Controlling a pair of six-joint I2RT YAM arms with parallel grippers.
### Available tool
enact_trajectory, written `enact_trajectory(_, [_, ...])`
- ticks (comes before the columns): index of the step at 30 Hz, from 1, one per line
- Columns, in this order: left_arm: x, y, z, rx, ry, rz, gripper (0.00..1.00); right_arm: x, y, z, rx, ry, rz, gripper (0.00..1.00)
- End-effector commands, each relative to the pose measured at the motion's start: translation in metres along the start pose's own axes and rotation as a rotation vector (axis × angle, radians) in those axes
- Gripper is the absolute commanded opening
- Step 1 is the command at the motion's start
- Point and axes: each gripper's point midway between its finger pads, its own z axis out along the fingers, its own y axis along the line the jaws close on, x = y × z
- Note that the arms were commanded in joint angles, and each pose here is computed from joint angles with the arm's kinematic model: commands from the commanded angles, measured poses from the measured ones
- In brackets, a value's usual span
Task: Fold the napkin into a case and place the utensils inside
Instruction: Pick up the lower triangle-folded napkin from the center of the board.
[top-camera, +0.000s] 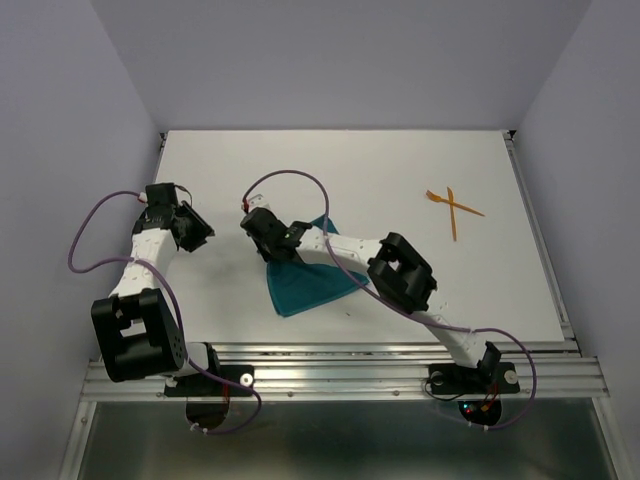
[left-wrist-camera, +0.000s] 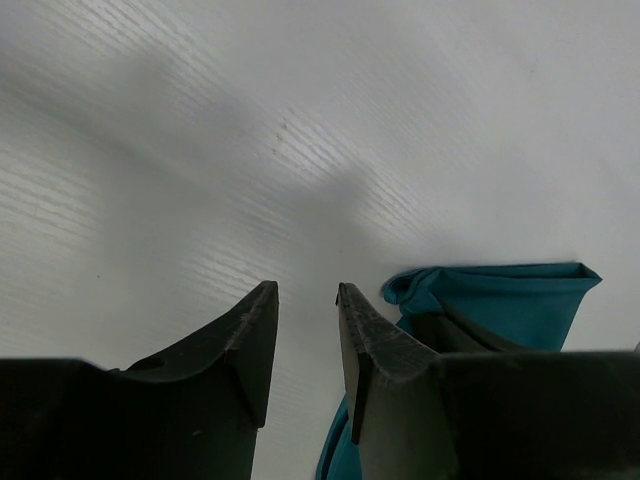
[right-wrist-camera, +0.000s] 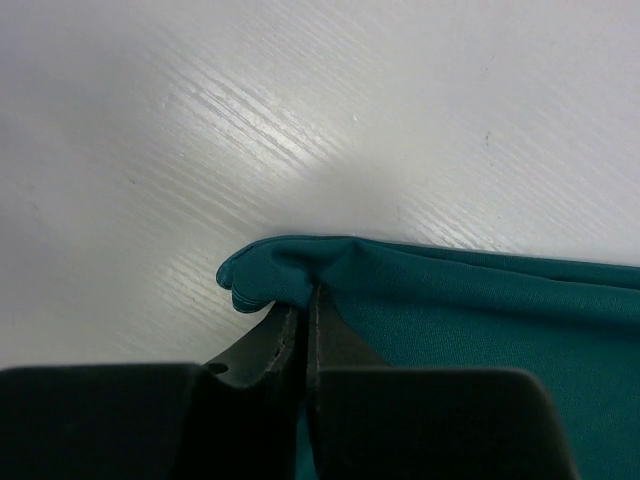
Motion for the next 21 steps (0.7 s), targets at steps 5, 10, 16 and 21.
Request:
enact_trajectory(5, [0.027, -0.012, 0.004, 0.132, 0.076, 0.006, 0.52, -0.008, 0.015, -0.030, -0.199, -0.017, 0.072, 0.01])
enact_trajectory(10, [0.052, -0.031, 0.008, 0.267, 0.157, -0.010, 0.80, -0.002, 0.009, -0.036, -0.308, -0.002, 0.140, 0.01])
enact_trajectory(16, [0.077, -0.052, 0.016, 0.355, 0.257, -0.014, 0.86, 0.000, 0.022, -0.049, -0.435, 0.002, 0.165, 0.01])
enact_trajectory(21, [0.100, -0.058, 0.026, 0.378, 0.343, -0.042, 0.86, 0.001, 0.025, -0.053, -0.487, 0.004, 0.169, 0.01])
